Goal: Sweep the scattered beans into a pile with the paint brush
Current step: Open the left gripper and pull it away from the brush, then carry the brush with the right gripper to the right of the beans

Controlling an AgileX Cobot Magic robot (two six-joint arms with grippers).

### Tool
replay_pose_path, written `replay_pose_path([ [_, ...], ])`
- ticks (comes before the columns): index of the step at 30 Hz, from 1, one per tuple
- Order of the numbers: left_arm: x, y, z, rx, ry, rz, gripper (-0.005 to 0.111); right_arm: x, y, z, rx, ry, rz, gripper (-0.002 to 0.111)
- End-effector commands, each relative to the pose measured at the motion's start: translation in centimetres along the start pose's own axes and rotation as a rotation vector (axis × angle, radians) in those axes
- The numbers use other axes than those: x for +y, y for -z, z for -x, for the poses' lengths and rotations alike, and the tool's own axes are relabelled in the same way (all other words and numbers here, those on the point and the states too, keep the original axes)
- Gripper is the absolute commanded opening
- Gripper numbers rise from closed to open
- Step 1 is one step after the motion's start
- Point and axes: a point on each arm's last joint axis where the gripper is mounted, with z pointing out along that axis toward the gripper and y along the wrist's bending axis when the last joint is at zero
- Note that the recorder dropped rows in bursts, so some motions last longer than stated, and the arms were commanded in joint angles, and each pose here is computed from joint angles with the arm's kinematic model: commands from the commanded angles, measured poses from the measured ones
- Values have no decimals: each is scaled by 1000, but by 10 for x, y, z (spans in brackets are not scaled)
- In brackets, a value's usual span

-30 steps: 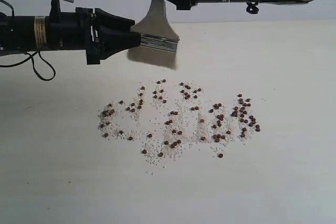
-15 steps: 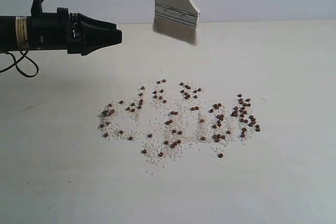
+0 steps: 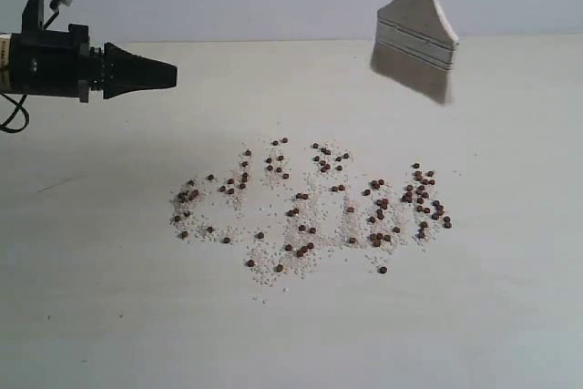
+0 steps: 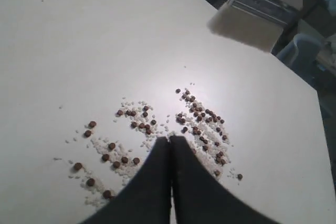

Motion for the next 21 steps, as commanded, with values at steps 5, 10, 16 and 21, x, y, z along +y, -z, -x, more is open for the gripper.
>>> replay_pose_path([
  [5, -30, 17, -20, -64, 36, 18, 0, 16, 48, -6, -11, -39, -104, 0],
  [10, -55, 30, -44, -137, -24, 64, 0, 28, 58, -22, 4, -94, -48, 0],
  [16, -86, 46, -78, -240, -55, 169, 0, 39, 59, -33, 12, -114, 52, 0],
  [21, -111, 54, -101, -281, -103, 238, 0, 40, 59, -32, 12, -144, 56, 0],
])
